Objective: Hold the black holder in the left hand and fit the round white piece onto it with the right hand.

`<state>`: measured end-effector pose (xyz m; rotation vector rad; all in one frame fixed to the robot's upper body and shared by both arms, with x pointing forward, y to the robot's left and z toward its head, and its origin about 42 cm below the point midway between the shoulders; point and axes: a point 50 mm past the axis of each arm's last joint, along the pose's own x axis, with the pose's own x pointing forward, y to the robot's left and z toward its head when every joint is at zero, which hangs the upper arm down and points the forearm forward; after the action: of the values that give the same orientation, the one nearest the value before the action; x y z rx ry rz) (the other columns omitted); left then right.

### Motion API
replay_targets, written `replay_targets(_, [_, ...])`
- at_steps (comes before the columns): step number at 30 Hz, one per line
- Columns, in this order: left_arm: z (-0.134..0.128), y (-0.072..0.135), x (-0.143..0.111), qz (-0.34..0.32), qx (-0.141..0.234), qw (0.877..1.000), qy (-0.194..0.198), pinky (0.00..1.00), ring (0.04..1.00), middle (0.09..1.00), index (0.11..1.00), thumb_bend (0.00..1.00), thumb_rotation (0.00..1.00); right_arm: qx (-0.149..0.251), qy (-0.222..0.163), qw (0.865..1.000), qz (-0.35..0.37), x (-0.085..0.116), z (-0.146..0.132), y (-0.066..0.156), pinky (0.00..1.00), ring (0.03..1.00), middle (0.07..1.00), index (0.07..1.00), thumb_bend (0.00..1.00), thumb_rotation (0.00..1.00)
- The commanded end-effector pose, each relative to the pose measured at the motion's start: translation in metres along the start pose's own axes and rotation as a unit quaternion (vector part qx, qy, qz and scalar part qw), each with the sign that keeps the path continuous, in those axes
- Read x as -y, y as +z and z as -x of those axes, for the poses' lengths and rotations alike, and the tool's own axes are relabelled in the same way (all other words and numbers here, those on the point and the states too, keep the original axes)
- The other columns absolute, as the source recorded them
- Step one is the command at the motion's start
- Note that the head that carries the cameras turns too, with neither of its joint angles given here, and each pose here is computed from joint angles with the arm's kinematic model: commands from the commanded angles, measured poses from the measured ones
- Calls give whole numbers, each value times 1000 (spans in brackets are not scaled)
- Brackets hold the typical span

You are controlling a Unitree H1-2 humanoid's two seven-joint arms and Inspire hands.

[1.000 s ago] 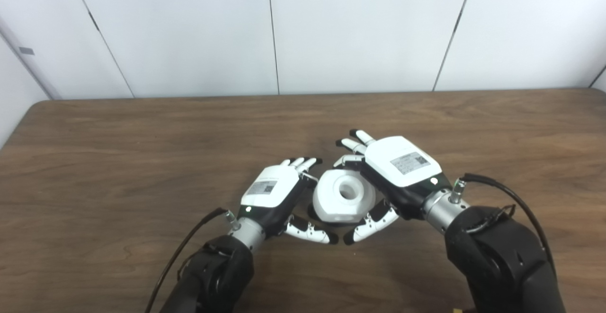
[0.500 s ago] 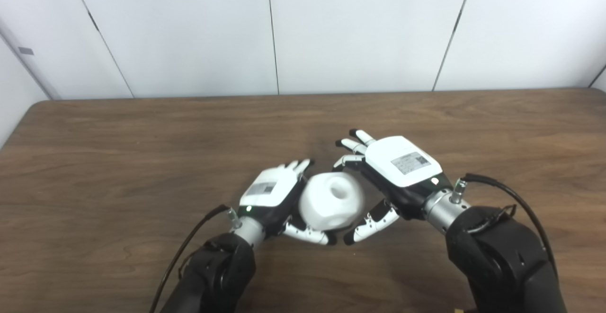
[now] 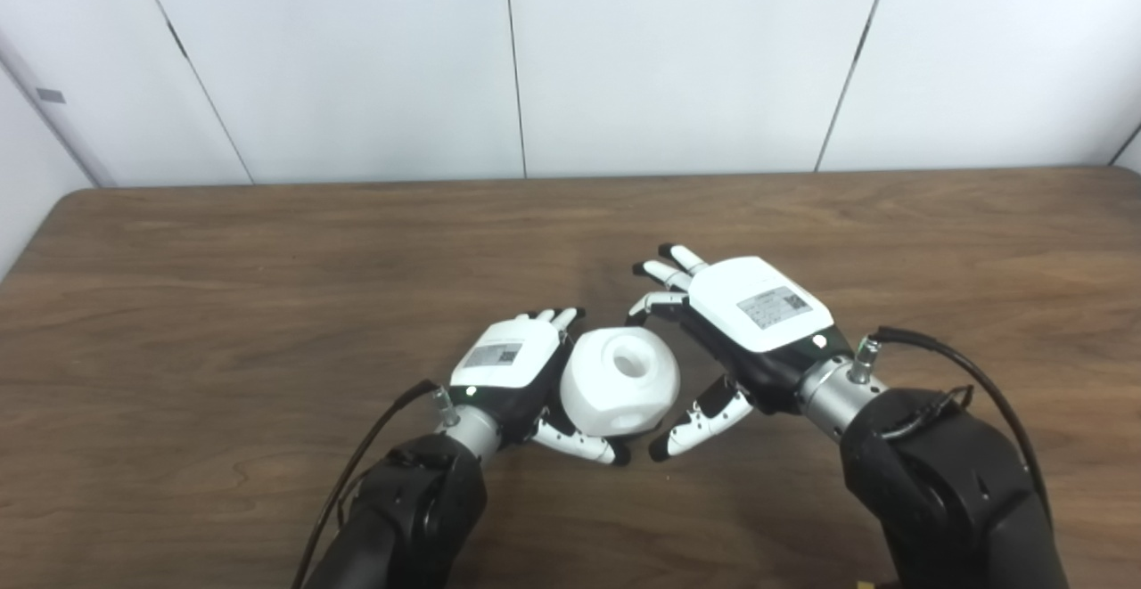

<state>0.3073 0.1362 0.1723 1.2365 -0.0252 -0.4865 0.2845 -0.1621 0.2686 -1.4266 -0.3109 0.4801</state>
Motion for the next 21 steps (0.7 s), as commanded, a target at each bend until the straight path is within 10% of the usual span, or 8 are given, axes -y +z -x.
replay_targets(1, [-2,-2,-3,-6,-16,1000,0,1000,1000,1000,1000,1000,425,9,-37,999,7,13,4,4,730,1000,947,727,919,443])
replay_targets(21, [0,-16,-12,-35,-83,996,-19,1000,1000,1000,1000,1000,505,6,-38,999,1,12,5,3,739,1000,950,730,917,430])
